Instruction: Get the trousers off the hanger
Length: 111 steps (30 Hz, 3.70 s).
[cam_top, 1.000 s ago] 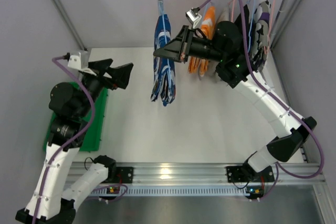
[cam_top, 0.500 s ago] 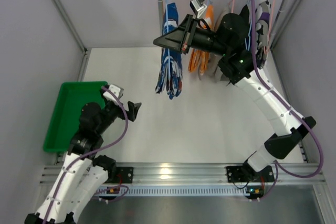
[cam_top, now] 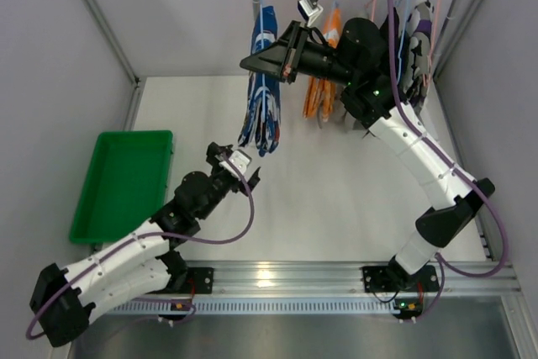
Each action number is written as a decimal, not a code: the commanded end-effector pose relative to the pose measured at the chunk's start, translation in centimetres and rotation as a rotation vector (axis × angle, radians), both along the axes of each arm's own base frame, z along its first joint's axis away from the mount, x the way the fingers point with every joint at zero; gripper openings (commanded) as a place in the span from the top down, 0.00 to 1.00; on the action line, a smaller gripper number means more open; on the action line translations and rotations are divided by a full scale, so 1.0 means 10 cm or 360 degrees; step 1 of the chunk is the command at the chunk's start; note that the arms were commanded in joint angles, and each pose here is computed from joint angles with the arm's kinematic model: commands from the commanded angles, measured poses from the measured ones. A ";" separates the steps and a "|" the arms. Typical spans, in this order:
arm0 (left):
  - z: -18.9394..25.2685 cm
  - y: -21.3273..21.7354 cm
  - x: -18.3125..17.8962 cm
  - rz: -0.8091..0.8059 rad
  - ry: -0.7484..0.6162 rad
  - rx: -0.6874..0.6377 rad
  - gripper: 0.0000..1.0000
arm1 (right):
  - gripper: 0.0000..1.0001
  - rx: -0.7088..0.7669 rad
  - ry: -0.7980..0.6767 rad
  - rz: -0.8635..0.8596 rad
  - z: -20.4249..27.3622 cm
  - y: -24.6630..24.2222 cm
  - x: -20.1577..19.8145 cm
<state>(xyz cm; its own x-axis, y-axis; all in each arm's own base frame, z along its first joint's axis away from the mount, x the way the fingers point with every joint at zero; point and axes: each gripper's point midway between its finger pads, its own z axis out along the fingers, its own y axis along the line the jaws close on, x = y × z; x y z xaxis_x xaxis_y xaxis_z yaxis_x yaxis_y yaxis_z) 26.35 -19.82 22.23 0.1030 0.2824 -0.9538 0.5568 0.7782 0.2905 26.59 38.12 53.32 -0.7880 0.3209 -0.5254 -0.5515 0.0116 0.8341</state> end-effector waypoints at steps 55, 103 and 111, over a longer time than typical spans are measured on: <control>2.80 -0.18 0.22 0.0071 -0.0827 -0.0607 1.00 | 1.00 0.0012 -0.0384 -0.0102 0.06 -0.23 -0.19; 5.44 1.26 -0.81 0.0409 -0.1416 -0.1192 1.00 | 1.00 -0.0766 -0.0336 -0.0335 -1.79 -0.69 0.20; 4.73 2.17 -1.02 0.1004 -0.1573 -0.0816 1.00 | 1.00 -0.0788 -0.0561 -0.0246 -1.69 -0.67 -0.12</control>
